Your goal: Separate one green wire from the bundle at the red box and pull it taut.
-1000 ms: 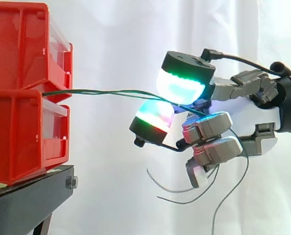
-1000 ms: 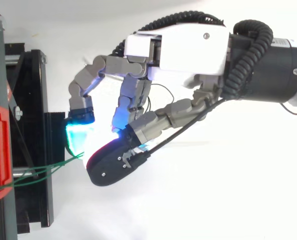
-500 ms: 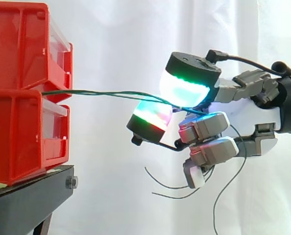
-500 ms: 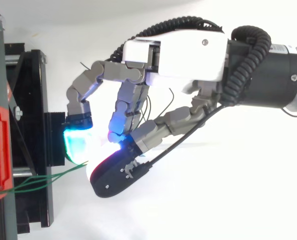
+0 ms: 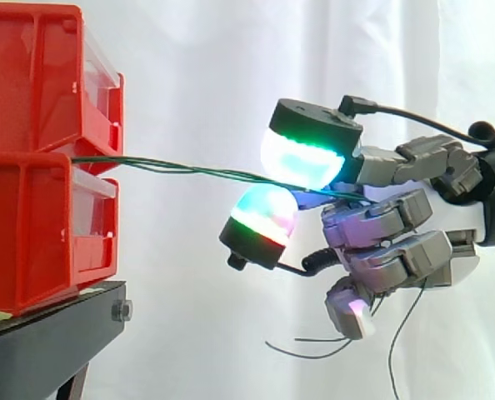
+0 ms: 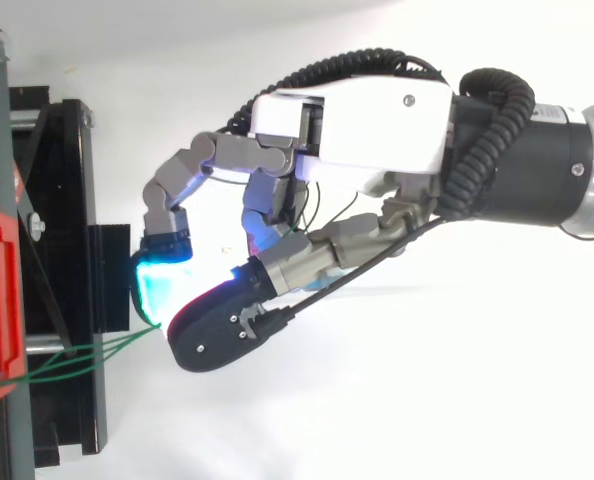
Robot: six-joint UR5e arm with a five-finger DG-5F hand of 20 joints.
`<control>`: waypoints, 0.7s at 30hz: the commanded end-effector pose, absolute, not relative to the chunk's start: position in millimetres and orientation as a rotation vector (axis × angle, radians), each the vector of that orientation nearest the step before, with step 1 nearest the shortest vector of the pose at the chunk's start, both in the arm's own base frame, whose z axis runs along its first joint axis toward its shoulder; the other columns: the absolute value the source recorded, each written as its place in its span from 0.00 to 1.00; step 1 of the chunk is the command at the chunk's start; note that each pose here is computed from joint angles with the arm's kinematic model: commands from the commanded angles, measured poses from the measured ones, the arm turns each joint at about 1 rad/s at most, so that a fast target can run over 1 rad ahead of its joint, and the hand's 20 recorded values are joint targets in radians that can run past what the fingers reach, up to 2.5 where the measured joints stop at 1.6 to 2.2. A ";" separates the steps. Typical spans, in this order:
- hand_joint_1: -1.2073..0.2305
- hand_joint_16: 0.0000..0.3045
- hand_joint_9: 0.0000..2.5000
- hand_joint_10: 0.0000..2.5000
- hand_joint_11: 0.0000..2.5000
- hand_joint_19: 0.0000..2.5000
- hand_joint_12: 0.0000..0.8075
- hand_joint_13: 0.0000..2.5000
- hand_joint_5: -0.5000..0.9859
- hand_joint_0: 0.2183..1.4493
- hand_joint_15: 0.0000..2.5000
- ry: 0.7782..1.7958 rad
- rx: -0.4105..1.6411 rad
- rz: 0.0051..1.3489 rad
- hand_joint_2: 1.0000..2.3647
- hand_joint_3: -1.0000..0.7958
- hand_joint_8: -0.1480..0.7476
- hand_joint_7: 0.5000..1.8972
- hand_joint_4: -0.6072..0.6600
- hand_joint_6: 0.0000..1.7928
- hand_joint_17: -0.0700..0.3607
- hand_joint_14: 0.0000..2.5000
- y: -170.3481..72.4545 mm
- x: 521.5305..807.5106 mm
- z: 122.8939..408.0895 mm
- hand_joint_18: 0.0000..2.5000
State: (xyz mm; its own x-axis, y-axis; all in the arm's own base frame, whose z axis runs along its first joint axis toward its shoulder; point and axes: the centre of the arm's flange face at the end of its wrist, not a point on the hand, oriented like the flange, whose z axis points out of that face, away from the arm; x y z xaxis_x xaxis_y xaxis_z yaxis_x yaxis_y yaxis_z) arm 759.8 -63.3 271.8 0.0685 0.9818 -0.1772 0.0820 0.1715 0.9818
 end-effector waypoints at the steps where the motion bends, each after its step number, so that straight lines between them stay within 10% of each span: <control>1: 0.42 0.18 0.54 0.42 0.59 0.32 0.38 0.63 0.21 0.29 0.60 1.243 1.154 1.001 0.00 0.28 0.42 0.32 0.56 0.51 0.46 0.16 -62.9 762.8 270.0 0.43; 10: 0.36 0.18 0.51 0.27 0.61 0.31 0.40 0.61 0.20 0.33 0.63 1.240 1.154 1.003 0.01 0.37 0.41 0.31 0.54 0.51 0.46 0.00 -62.9 762.8 271.3 0.40; 15: 0.36 0.18 0.53 0.00 0.65 0.29 0.44 0.52 0.19 0.31 0.51 1.219 1.162 1.024 0.01 0.35 0.44 0.27 0.56 0.51 0.45 0.01 -66.7 766.1 281.2 0.37; 21: 0.40 0.18 0.48 0.01 0.53 0.24 0.45 0.38 0.20 0.28 0.31 1.256 1.183 1.003 0.01 0.32 0.47 0.31 0.56 0.48 0.44 0.01 -62.7 763.6 282.5 0.30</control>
State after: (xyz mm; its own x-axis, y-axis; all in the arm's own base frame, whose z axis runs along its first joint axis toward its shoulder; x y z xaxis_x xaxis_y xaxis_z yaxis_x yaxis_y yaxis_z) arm 765.0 -64.6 282.5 0.0872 0.9850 -0.1491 0.0493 0.1453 0.9882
